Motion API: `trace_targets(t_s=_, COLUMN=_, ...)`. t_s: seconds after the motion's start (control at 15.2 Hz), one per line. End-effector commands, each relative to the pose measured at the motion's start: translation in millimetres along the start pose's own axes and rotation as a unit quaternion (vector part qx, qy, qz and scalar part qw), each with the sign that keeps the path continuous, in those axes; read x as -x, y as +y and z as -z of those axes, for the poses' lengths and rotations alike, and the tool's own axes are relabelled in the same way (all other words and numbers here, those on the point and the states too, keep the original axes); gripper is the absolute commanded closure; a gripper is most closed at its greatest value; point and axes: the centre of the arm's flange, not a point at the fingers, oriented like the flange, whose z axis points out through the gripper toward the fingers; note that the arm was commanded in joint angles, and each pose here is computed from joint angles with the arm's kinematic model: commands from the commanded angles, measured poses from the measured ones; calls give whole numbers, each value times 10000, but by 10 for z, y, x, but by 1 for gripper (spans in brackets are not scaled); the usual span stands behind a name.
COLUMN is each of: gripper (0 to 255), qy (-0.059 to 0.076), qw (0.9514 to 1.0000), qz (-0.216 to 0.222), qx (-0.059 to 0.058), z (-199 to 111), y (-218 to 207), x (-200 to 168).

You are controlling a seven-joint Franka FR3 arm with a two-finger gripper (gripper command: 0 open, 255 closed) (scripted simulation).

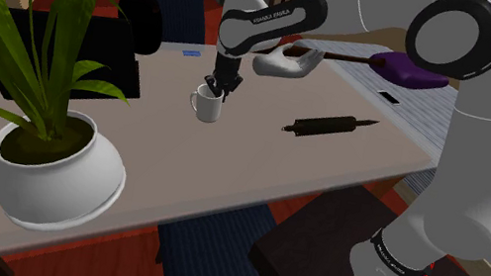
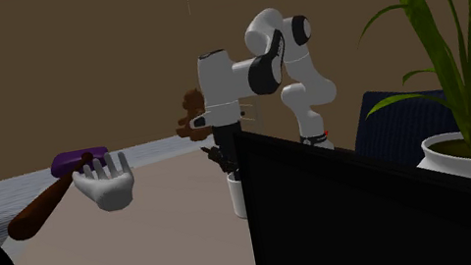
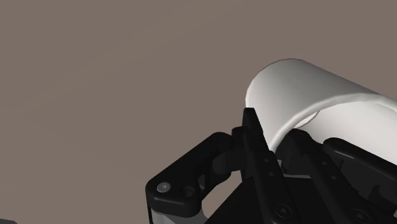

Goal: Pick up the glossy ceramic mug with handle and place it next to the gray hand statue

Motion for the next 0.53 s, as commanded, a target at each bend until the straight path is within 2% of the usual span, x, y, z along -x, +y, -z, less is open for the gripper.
trace_targets(t_s=0.0, gripper=255, qy=1, qw=10000, qz=1, qx=-1, z=0, y=-2, x=0)
trace_targets(t_s=0.46, gripper=255, qy=1, qw=10000, qz=1, qx=-1, z=369, y=-20, x=-6)
